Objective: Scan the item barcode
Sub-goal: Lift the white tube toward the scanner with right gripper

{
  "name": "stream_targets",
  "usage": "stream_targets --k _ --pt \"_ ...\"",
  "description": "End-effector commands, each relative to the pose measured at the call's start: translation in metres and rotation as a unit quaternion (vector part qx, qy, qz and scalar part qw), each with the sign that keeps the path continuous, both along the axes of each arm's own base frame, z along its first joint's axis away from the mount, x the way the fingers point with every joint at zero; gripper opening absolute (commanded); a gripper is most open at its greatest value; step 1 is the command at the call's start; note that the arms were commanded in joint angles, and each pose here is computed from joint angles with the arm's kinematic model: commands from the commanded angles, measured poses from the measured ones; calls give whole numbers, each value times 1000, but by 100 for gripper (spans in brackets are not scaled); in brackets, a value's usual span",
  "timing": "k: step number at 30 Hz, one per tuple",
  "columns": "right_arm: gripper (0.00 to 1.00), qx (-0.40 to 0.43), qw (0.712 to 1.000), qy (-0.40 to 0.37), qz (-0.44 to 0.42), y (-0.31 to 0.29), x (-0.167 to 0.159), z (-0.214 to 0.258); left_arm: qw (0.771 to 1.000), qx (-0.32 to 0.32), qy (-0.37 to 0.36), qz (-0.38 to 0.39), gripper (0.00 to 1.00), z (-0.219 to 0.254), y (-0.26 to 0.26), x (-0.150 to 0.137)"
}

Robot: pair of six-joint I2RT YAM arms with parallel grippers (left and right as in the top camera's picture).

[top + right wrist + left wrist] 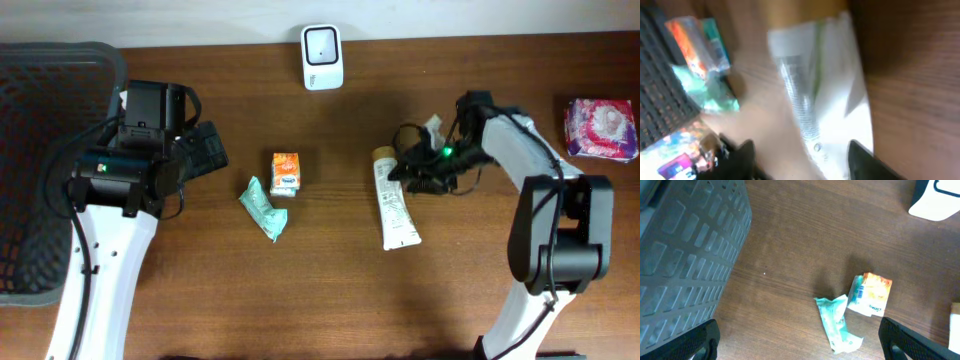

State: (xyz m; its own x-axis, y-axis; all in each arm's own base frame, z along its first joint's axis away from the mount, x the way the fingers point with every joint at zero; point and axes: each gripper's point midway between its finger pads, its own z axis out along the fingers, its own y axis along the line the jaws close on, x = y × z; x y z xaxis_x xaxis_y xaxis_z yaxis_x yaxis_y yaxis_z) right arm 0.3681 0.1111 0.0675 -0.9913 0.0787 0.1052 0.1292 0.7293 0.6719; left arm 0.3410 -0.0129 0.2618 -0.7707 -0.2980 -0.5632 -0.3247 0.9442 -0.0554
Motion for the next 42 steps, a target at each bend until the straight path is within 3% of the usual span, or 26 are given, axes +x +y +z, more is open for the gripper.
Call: stream_targets --k 1,3,6,8,10,11,12,13,14,17,19,21,22,26,27,30,38,39,40,42 --pt "71 -106 991 -49 63 0 6 1 1000 7 -3 -4 99 3 2 0" --pt "86 -187 978 -46 86 -7 1 -15 1000 7 -3 -4 99 3 2 0" --pt "86 -199 976 -18 86 -17 -15 -35 1000 7 -3 -4 99 3 2 0" --pt "70 -172 980 -17 96 -14 -27 -51 1000 7 -3 -4 99 3 2 0" --pt "68 -145 984 -21 103 -6 -33 -56 1000 7 -3 -4 99 3 2 0" --pt "49 -123 987 -23 101 1 -35 -58 1000 7 -3 -4 99 3 2 0" --pt "47 -112 988 -22 101 4 -37 -58 1000 7 -3 -4 99 3 2 0" --pt "32 -103 989 -19 100 7 -39 -58 1000 7 -3 -4 99 3 2 0" --pt "4 -85 991 -17 100 13 -41 -56 1000 7 -3 -4 99 3 2 0" --pt "4 76 988 -69 117 55 -32 -10 1000 7 -3 -4 99 3 2 0" --pt "4 221 951 -165 142 82 -15 56 1000 7 -3 -4 99 3 2 0" --pt "4 333 894 -248 166 101 -4 120 1000 7 -3 -4 99 3 2 0" --pt "4 359 868 -286 188 113 0 143 1000 7 -3 -4 99 3 2 0" --pt "4 374 826 -330 261 160 -11 181 1000 7 -3 -4 99 3 2 0" --pt "4 372 826 -330 263 164 -10 183 1000 7 -3 -4 99 3 2 0" --pt "4 282 883 -295 231 163 11 155 1000 7 -3 -4 99 3 2 0" --pt "4 264 890 -293 227 162 13 149 1000 7 -3 -4 99 3 2 0" --pt "4 227 911 -273 209 158 18 137 1000 7 -3 -4 99 3 2 0" --pt "4 118 961 -210 133 142 37 105 1000 7 -3 -4 99 3 2 0" --pt "4 -5 978 -186 92 114 46 73 1000 7 -3 -4 99 3 2 0"
